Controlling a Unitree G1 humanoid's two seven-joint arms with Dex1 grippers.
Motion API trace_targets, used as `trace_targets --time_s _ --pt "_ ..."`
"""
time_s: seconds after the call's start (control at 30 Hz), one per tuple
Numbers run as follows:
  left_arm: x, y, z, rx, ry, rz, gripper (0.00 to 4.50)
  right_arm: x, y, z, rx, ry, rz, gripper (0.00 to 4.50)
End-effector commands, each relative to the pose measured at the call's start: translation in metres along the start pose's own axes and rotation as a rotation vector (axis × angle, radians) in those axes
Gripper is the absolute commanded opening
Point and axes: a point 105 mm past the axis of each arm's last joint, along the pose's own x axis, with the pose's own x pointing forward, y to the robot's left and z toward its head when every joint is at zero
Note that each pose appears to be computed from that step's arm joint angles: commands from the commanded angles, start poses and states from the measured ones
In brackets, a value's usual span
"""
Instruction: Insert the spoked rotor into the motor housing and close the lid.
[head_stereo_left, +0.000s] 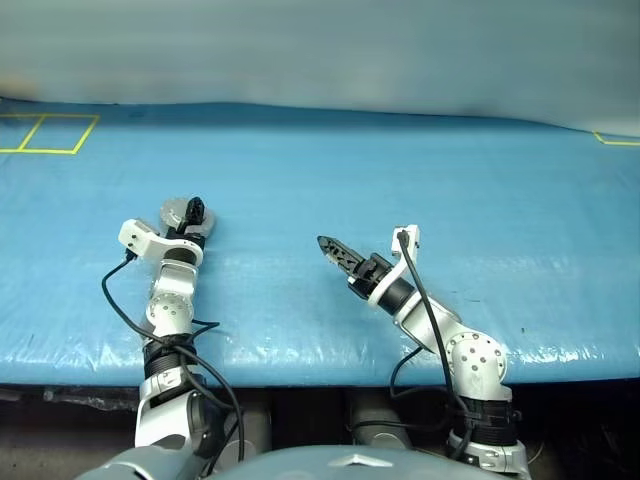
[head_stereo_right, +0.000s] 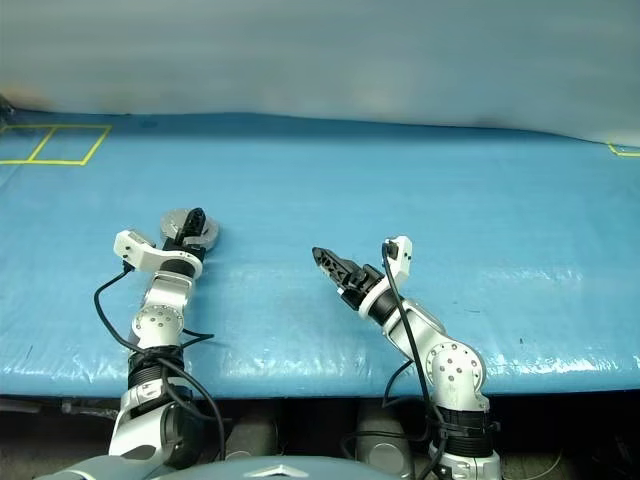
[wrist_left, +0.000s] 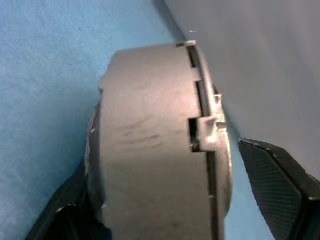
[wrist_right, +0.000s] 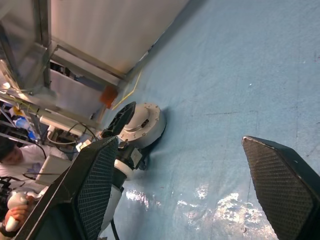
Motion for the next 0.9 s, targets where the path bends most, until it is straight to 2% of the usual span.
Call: trace_targets --time_s 0.03,0.23,0.4,0.5,0.6,0.67,0.73,0.8,0.9 --pt "-0.011 0.026 0.012 0.025 -0.053 0.1 4.46 0.002 0.008 0.008 -0.027 -0.025 0.026 4.19" --pt "-0.03 0.046 0.038 0.057 -0.135 0.154 4.46 0.004 0.004 0.006 -0.026 -0.007 0.008 4.19" --pt "-0.035 0.049 0.057 0.082 -0.194 0.16 4.46 0.006 0.002 0.003 0.005 0.009 0.0 4.19" --pt "-0.034 0.039 0.066 0.12 -0.226 0.111 4.46 0.006 0.002 0.006 -0.027 -0.001 -0.007 4.19" --pt "-0.033 0.008 0.07 0.186 -0.265 -0.052 4.46 0.005 0.001 0.015 -0.157 -0.061 -0.024 4.19" --pt "-0.034 -0.017 0.066 0.235 -0.271 -0.188 4.46 0.003 -0.001 0.021 -0.258 -0.1 -0.036 4.19" --pt "-0.038 -0.045 0.05 0.31 -0.224 -0.361 4.46 0.001 -0.002 0.024 -0.409 -0.109 -0.038 4.19" --pt "-0.044 -0.065 0.03 0.384 -0.142 -0.522 4.46 -0.001 -0.004 0.027 -0.514 -0.117 -0.048 4.19" --pt "-0.061 -0.086 -0.013 0.467 0.065 -0.734 4.46 -0.006 -0.01 0.033 -0.651 -0.152 -0.063 4.19"
